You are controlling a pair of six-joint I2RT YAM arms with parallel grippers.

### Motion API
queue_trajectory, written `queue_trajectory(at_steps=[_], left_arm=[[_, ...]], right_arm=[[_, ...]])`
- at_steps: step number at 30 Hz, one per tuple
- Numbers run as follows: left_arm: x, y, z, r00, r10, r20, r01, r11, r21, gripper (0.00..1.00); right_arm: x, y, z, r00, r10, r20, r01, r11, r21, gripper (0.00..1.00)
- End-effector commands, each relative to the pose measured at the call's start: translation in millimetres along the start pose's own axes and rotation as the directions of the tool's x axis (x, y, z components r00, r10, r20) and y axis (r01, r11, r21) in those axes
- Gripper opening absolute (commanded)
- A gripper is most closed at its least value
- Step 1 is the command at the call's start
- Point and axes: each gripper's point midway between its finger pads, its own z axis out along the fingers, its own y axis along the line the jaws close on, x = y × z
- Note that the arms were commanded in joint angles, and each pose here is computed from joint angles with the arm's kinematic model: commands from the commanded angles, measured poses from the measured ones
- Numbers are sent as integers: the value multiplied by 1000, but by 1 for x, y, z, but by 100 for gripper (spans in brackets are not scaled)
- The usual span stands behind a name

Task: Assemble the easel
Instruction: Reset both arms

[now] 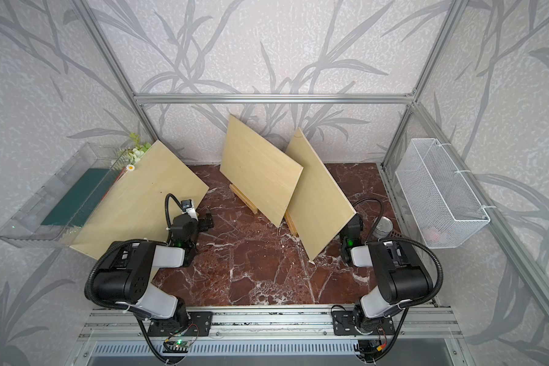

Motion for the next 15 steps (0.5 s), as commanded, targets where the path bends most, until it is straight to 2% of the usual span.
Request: queue_trajectory(at_steps=[1, 15], left_arm=[[-6, 21, 3, 1000, -9, 17, 10, 995, -95, 99], [-6, 21, 3, 1000, -9, 17, 11, 995, -96, 99]], right_arm=[[-16, -3, -1, 999, 11, 45, -11, 1000, 8, 99], [-14, -3, 2, 999, 30, 35, -29, 999, -46, 99]])
